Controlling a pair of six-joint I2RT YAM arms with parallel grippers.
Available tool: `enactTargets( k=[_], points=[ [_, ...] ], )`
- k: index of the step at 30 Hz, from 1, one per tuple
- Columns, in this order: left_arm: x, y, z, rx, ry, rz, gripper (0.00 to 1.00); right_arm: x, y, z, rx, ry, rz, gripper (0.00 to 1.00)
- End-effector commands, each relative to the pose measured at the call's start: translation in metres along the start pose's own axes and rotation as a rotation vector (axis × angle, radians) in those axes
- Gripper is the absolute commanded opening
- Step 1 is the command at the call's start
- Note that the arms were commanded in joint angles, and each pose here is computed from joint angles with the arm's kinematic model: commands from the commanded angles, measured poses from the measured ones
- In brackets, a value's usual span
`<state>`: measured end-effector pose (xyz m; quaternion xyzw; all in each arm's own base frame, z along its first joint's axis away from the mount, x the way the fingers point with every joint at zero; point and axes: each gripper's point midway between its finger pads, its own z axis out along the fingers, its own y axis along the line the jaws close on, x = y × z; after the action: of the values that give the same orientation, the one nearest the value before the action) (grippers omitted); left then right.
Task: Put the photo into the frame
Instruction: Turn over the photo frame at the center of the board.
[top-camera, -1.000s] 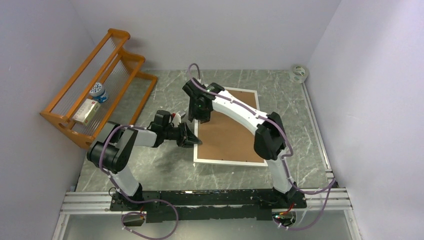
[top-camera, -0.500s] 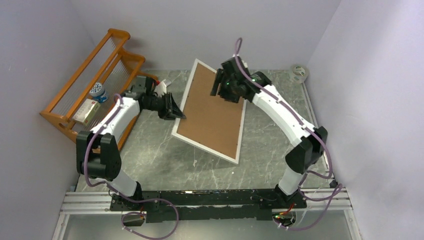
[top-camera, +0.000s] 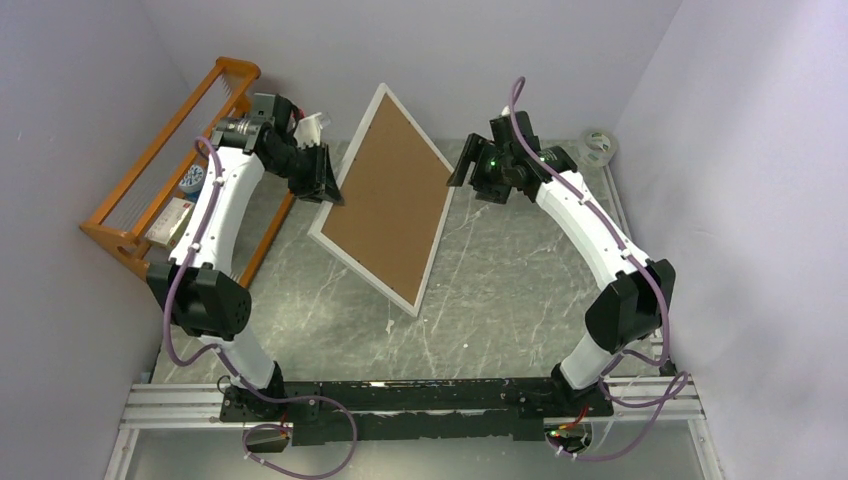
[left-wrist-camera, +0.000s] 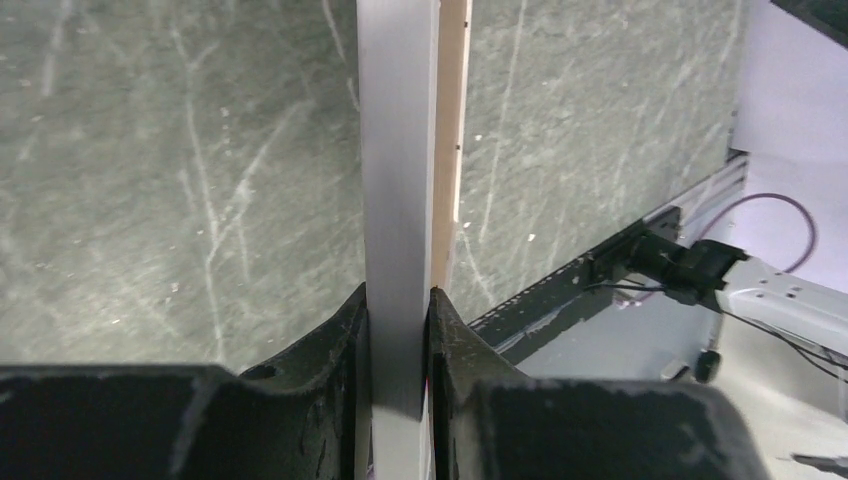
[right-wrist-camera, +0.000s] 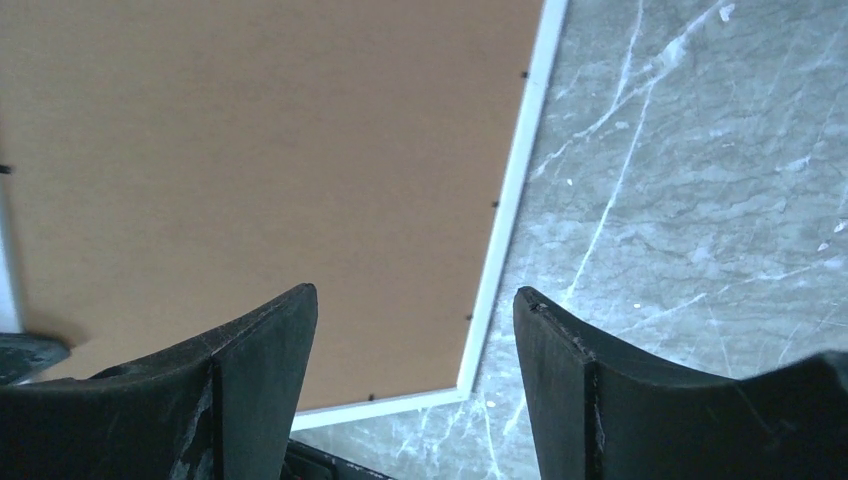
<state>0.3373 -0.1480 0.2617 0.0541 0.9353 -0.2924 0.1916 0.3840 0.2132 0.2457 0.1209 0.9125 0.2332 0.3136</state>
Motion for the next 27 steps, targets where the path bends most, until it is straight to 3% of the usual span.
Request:
enactTargets(
  k=[1,6,13,20,27],
  points=[
    [-0.005,0.015,-0.032,-0.157,-0.055,0.084,0.02,-0.002,-0.003,-0.005,-0.062,0.013,-0.023,0.76],
    [-0.02,0.021,-0.057,-0.265,-0.143,0.132,0.03,0.004,-0.014,-0.003,-0.041,0.053,-0.003,0.75],
    [-0.049,0.013,-0.096,-0.337,-0.297,0.276,0.02,-0.009,-0.019,-0.005,0.008,0.006,0.031,0.72],
    [-0.073,-0.011,-0.126,-0.32,-0.439,0.433,0.02,-0.004,0.0,-0.005,-0.094,0.031,0.075,0.68],
    [-0.064,-0.025,-0.115,-0.306,-0.437,0.52,0.02,-0.017,0.014,-0.01,-0.14,-0.006,0.091,0.71]
  ],
)
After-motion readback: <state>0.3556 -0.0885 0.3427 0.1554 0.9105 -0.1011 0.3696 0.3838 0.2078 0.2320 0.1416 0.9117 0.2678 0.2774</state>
